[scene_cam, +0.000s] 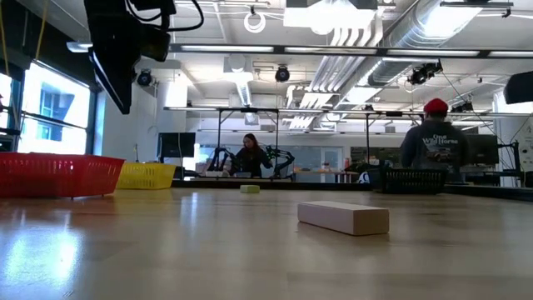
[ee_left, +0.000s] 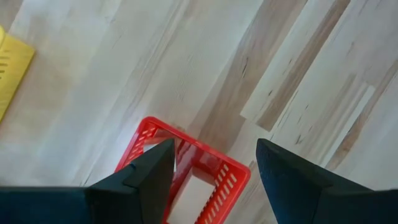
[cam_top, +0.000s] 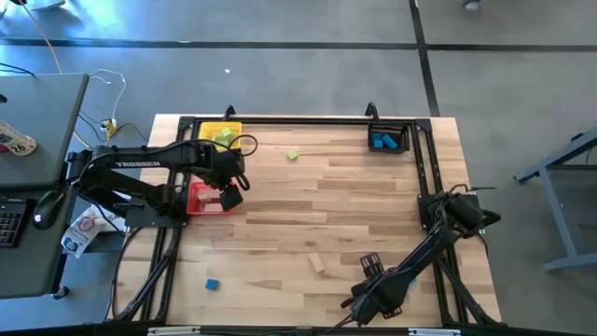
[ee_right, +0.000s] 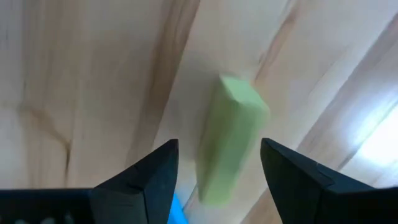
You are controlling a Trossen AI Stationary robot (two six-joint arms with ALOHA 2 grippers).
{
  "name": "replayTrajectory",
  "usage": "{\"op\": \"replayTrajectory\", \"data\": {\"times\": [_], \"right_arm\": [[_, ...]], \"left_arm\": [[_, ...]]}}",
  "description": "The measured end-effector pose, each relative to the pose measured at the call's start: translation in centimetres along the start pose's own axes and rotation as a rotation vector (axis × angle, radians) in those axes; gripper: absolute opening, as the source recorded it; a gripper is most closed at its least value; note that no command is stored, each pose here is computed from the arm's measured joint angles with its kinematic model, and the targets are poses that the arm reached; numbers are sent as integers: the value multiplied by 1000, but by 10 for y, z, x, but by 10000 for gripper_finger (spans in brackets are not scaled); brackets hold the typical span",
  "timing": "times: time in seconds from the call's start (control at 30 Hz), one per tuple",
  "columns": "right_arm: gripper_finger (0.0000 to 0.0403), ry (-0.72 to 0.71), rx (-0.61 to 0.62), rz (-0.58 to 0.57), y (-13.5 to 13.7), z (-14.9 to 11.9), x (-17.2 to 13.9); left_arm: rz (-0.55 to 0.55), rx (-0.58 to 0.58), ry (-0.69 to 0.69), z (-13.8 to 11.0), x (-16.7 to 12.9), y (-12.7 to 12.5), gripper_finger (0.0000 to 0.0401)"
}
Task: Sort & place blocks by color
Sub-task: Put the green block into the yellow bin
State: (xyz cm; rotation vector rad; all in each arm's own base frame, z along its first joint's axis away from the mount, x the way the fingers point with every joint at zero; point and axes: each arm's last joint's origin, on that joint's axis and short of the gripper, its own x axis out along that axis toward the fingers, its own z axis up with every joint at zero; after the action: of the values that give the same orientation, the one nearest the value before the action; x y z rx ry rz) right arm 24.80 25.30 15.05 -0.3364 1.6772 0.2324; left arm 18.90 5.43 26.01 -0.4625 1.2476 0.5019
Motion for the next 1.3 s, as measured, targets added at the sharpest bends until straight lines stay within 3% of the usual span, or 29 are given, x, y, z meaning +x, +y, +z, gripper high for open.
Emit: {"op": "replayTrajectory", "data": {"times": [0.13, 0.37, 0.47, 0.67, 0.87, 1.03, 1.3], "right_arm": [[213, -52, 12, -32, -4, 6, 0], [199, -19, 98, -2, -14, 12, 6], [157, 18, 120, 44, -15, 15, 12], [29, 21, 177, 75, -23, 20, 13], [43, -36, 260, 3, -41, 24, 8], [30, -119, 312, -91, -66, 30, -1], [30, -296, 395, -222, -115, 33, -33]], "left_arm": [[0, 0, 0, 0, 0, 0, 209], [0, 0, 1, 0, 0, 0, 209], [1, 0, 1, 0, 0, 0, 209], [1, 62, 1, 0, 0, 0, 209], [13, 133, -3, 0, 0, 0, 209], [68, 155, -41, 3, 0, 1, 209], [13, 267, -126, 11, -1, -3, 209]]}}
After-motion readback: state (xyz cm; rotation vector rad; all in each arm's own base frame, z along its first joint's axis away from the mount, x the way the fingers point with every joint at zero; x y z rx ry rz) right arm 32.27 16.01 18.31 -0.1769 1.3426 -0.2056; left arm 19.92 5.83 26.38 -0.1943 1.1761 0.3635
